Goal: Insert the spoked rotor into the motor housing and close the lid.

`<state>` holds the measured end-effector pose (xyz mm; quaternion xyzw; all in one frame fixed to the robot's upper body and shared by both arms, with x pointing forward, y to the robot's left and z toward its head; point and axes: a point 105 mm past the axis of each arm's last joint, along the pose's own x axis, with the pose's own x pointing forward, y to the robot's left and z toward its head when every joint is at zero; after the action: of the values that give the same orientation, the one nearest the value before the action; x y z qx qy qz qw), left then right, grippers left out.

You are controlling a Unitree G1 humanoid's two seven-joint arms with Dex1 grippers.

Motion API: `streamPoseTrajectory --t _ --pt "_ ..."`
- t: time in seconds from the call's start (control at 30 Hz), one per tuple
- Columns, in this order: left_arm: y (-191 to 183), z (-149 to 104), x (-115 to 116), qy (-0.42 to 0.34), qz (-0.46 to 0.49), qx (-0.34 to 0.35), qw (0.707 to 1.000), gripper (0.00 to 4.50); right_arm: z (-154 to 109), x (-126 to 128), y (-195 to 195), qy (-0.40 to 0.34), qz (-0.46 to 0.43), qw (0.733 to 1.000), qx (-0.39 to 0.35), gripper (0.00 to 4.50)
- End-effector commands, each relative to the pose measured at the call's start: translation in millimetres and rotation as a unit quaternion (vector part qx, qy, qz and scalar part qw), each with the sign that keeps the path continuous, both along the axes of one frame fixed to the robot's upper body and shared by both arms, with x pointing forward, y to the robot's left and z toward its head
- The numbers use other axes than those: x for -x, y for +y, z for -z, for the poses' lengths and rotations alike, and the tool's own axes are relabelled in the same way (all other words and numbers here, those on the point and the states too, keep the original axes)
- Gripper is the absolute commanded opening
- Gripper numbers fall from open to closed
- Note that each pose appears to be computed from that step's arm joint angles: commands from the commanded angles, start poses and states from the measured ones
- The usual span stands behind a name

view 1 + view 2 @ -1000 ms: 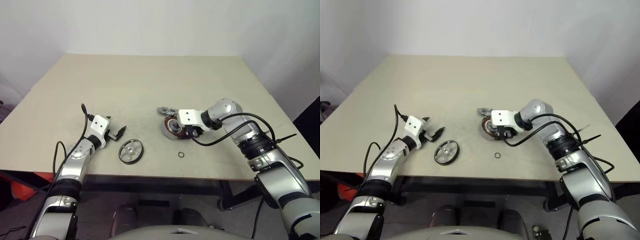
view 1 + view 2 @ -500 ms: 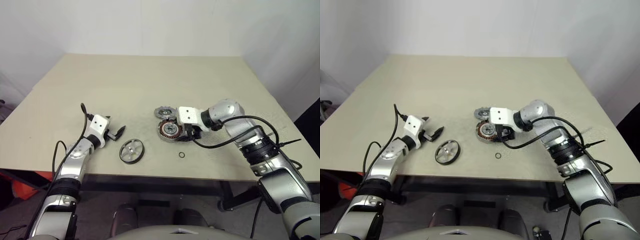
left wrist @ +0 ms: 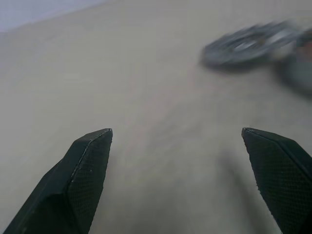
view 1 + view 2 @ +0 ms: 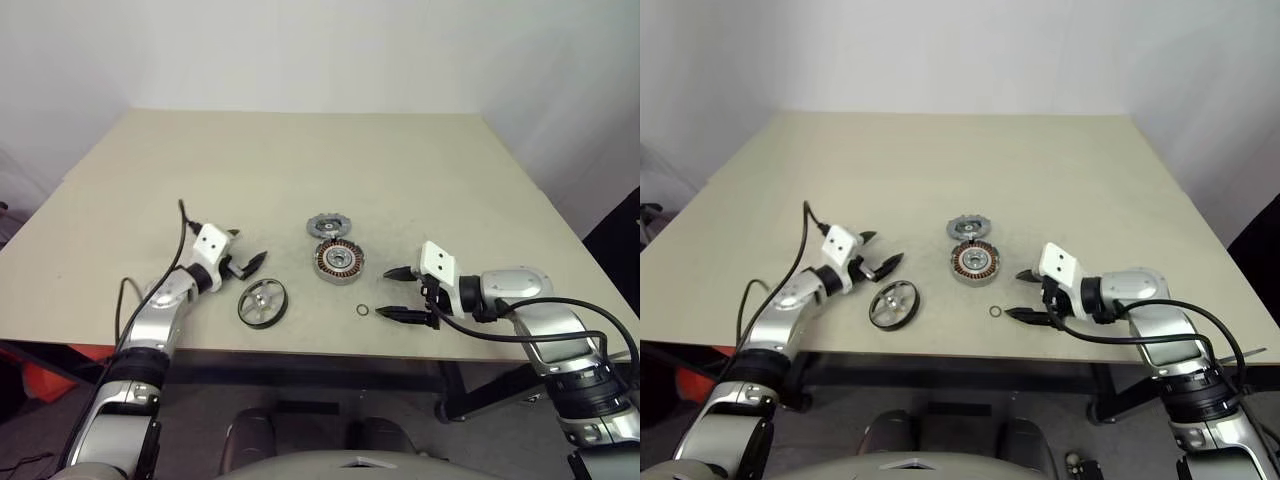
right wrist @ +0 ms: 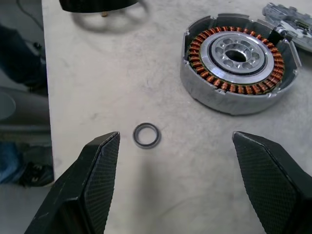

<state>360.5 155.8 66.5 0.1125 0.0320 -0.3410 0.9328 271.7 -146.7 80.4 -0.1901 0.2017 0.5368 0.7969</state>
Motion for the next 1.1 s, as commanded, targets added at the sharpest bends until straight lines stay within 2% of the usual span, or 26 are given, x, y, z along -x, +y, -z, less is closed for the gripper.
streamPoseTrajectory --t 0.03,0.23,0.57,0.67,0.87,0.93,1.1 --pt "-4.9 -20.8 -2.1 -0.024 0.037 -0.011 0.999 4.5 -2.8 2.8 7.9 -0.008 0.0 1.0 -0.01 3.78" --pt "-2.1 -24.9 -5.5 -0.028 0.039 -0.019 0.999 4.5 21.8 -3.2 17.8 -0.006 0.024 1.0 0.003 3.78" --pt "3.8 -20.4 -3.4 -0.029 0.024 -0.026 0.999 4.5 33.7 -4.9 14.4 -0.003 0.036 0.999 0.015 3.78" --pt "5.0 -20.8 -4.2 -0.03 0.02 -0.026 0.999 4.5 35.1 -6.5 12.2 -0.002 0.039 0.999 0.017 3.22" --pt "7.2 -21.7 -5.6 -0.032 0.014 -0.028 0.999 4.5 38.5 -8.7 12.3 -0.002 0.041 0.999 0.021 1.18" --pt "7.6 -21.9 -5.9 -0.033 0.012 -0.029 0.999 4.5 38.9 -9.1 11.8 -0.003 0.042 0.999 0.023 0.66" --pt "8.3 -21.8 -7.0 -0.034 0.009 -0.03 0.999 4.5 32.9 -16.8 5.4 -0.013 0.059 0.998 0.023 0.66"
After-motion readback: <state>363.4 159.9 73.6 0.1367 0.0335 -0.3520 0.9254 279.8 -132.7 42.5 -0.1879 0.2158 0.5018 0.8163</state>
